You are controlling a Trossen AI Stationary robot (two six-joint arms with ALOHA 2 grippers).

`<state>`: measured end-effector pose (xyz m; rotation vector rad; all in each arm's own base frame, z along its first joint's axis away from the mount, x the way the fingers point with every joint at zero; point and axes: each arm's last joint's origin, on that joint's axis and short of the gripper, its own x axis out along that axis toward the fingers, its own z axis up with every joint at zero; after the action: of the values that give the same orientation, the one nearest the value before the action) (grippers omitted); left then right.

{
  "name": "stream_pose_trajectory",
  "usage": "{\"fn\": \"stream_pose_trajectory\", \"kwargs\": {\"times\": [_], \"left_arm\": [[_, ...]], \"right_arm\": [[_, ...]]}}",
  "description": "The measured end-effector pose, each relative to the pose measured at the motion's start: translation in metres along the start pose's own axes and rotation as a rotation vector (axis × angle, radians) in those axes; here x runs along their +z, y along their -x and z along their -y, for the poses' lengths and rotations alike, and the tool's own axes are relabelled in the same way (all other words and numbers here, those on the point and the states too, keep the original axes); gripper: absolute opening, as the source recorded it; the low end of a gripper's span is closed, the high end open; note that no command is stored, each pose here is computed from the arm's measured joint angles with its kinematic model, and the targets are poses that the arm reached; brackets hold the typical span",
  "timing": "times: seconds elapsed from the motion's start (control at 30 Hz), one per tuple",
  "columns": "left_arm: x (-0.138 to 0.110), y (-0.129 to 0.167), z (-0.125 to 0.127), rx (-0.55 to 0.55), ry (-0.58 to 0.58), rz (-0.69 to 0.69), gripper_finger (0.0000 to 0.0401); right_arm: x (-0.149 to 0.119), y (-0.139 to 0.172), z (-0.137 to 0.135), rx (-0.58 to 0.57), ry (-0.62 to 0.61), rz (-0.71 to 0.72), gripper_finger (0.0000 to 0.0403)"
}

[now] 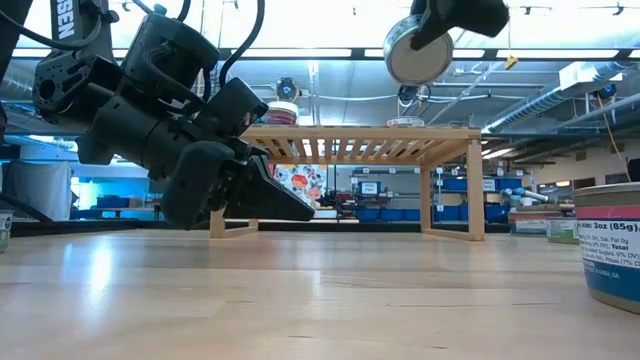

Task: Stack canned seafood by type on shelf
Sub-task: Put the green tuna can on the shelf

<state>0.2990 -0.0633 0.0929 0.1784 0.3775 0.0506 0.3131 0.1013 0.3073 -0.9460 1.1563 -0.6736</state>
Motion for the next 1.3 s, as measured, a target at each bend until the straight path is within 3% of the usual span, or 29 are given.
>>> {"fn": "stream_pose_trajectory", "kwargs": {"times": [0.27,0.67,1.0,1.3], "left_arm": [[0.0,0.0,0.0,0.0,0.0,0.0,0.0005],[0.0,0.0,0.0,0.0,-0.008,-0.001,0.0005],[0.0,0.0,0.0,0.0,-0.01,-0.001,0.0005],[0.0,0.0,0.0,0.0,-0.021,-0.002,0.0005]], "right_arm": [[-0.003,-0.035,0.009,-0.078,0.008,-0.096,0.0155],[-0.021,-0.099,0.02,-0.092,0.024,-0.303,0.0155],[-0.025,-0.127,0.024,-0.023,-0.022,-0.364,0.0159],[-0.029,-0.143,0.031,0.042,-0.059,-0.398,0.0206]]}}
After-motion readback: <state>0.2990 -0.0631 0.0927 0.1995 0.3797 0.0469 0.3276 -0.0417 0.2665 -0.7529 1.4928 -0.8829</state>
